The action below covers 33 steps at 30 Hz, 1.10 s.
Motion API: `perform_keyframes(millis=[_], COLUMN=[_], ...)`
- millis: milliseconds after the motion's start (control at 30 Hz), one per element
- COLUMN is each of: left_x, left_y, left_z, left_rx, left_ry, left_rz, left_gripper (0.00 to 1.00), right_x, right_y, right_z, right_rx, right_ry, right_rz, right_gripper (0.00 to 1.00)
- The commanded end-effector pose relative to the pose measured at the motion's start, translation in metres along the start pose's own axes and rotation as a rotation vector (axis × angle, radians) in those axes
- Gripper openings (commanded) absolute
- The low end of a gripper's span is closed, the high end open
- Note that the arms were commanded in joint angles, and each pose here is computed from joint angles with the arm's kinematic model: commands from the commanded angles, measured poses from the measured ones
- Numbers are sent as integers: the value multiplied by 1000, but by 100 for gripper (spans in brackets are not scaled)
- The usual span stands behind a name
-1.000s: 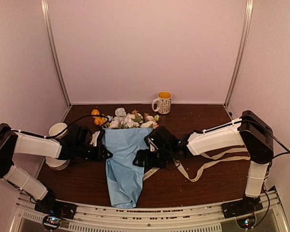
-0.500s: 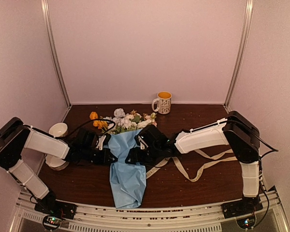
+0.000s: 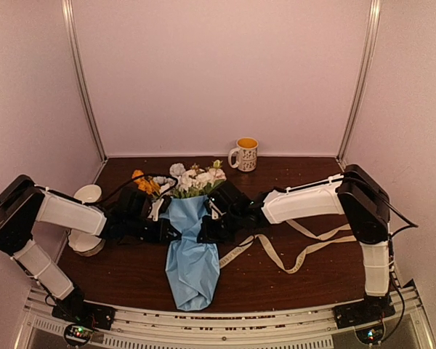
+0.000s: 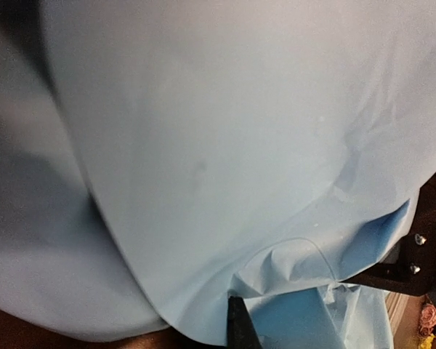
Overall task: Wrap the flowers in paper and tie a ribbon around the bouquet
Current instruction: Pass from the left arm to the right, then straighten the ribbon at the center of the board.
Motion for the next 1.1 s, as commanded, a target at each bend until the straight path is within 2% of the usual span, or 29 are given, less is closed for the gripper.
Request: perform_keyframes(millis=[0,100,200,333,467,600,733,833,1067], left_x=[-6,-16,-38,-76,-91,-64,-15,14,65], left_y=[-8,-6,-18,-61,-127,-161,-168,-169,-136], left_z=[13,19,29,32,-2,-52,-85,-92,-91], left_rx=[70,102,192,448,706,911,1065,1092,1072], left_ry=[-26,-40,-94,-199,-223,-86,110,201,328], left_rz=[24,85,130,153,-32,-140,-58,-14,219], left_gripper=[6,26,35,44,41,40,41,45,58], right_x=[-11,-10,-6,-1,0,8,18,21,22], right_y=[-2,-9,-13,-12,-8,-8,-13,-15,-22], right_z=[10,16,22,30,39,43,44,47,48], right_rx=[-3,15,41,49,40,49,48,43,9], right_ry=[-3,0,8,19,17,22,35,34,40], right_rz=[-30,-38,-31,-33,-41,-36,-51,-66,-96], right_gripper=[0,0,0,0,0,0,0,0,0])
Point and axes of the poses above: each gripper's point midway between its finger pads, its own x axis out along the fingers, its own y axis along the line the jaws close on, z = x × y, the point moved 3 cm from there along -x, back along the fingers, and after that the axes turned 7 degrees about -x, right-handed, at the moved point
